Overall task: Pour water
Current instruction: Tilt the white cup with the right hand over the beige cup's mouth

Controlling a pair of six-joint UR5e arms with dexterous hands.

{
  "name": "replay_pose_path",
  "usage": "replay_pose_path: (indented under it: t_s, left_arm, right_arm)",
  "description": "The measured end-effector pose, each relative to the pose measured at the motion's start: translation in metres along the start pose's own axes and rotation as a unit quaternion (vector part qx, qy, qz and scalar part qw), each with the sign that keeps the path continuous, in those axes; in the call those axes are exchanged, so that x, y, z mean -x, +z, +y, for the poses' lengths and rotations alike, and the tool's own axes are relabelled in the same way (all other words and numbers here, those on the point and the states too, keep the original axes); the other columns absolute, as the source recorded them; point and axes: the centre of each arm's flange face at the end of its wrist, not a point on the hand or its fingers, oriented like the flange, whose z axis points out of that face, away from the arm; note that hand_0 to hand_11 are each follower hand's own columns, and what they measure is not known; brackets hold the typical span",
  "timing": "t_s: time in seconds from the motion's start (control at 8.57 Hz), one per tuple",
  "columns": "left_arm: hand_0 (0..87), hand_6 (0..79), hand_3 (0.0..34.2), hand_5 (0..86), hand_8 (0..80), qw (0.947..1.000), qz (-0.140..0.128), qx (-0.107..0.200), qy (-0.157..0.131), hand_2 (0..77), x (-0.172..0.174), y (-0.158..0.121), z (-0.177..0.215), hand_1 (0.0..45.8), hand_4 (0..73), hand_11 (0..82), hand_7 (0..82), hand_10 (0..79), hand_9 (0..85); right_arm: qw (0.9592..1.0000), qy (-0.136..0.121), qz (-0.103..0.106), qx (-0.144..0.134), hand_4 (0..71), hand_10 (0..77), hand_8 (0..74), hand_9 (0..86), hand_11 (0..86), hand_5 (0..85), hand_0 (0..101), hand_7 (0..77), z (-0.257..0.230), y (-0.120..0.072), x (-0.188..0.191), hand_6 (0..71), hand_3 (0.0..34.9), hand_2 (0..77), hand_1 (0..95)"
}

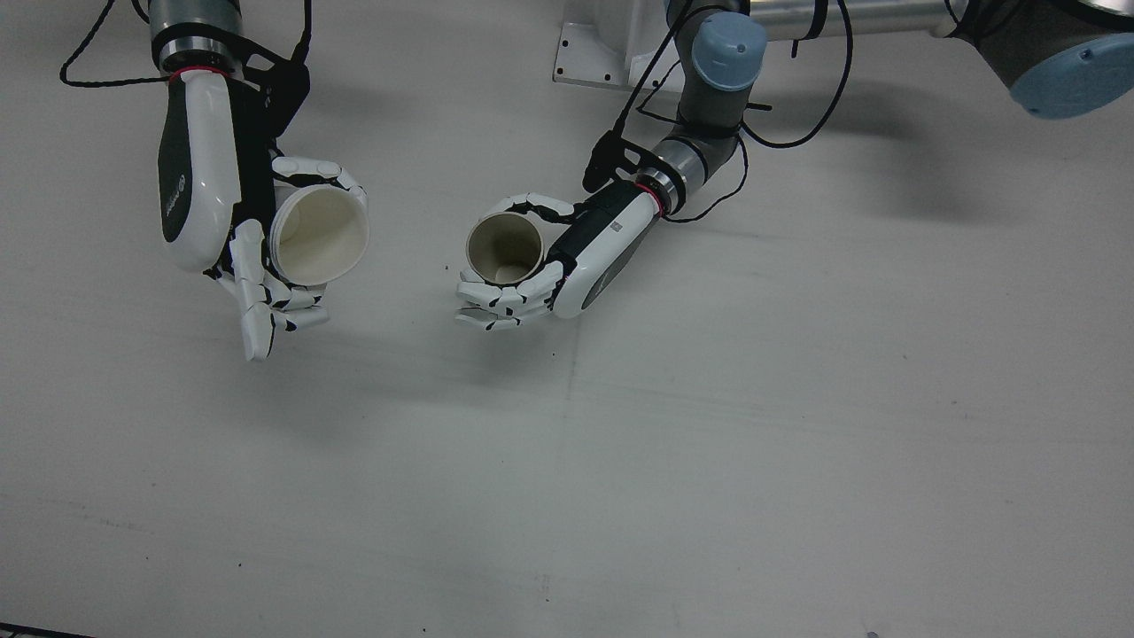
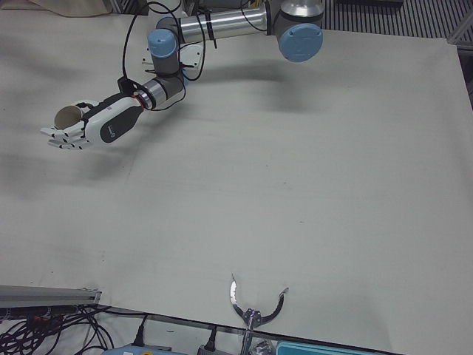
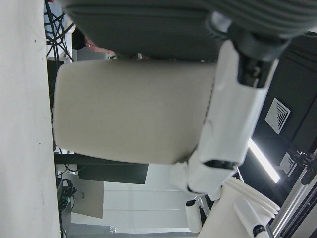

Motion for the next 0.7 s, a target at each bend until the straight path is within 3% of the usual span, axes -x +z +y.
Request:
replay_pose_path:
  t_s: [0.23,0.47,0.7]
  left_arm:
    - [79.8,25.1,0.2,27.8,18.0,1.0000,-0.002,-0.004,0.006,35.5,0.005,-0.002,-0.009,31.1,18.0,33.3,47.5,20.2,28.4]
    - [79.6,25.1,0.1,26.2,19.1,1.0000,-0.004,-0.005,0.007,35.5,0.009,-0.003,-0.014,31.1,18.0,33.8,47.5,20.2,30.0]
    - [80.2,25.1,0.1,27.8,19.1,0.9999,-0.005,-0.005,0.008,36.5,0.010,-0.003,-0.015,29.5,18.0,34.9,47.5,20.7,30.0]
  right_arm:
    - [0.9966,0.083,0.004,0.004,0.0,48.0,28.9,37.1,70.4,4.4,67,56.2,0.010,-0.001,0.001,51.3,0.0,45.8,15.3]
    - [0.9894,0.143,-0.013,0.022,0.0,46.4,27.8,35.5,70.4,5.5,67,56.2,0.033,0.012,0.008,52.4,0.0,46.4,15.3]
    - [0.9753,0.217,-0.024,0.031,0.0,48.5,31.1,38.7,69.3,6.5,71,56.2,0.063,0.014,-0.005,52.4,0.0,46.4,15.3]
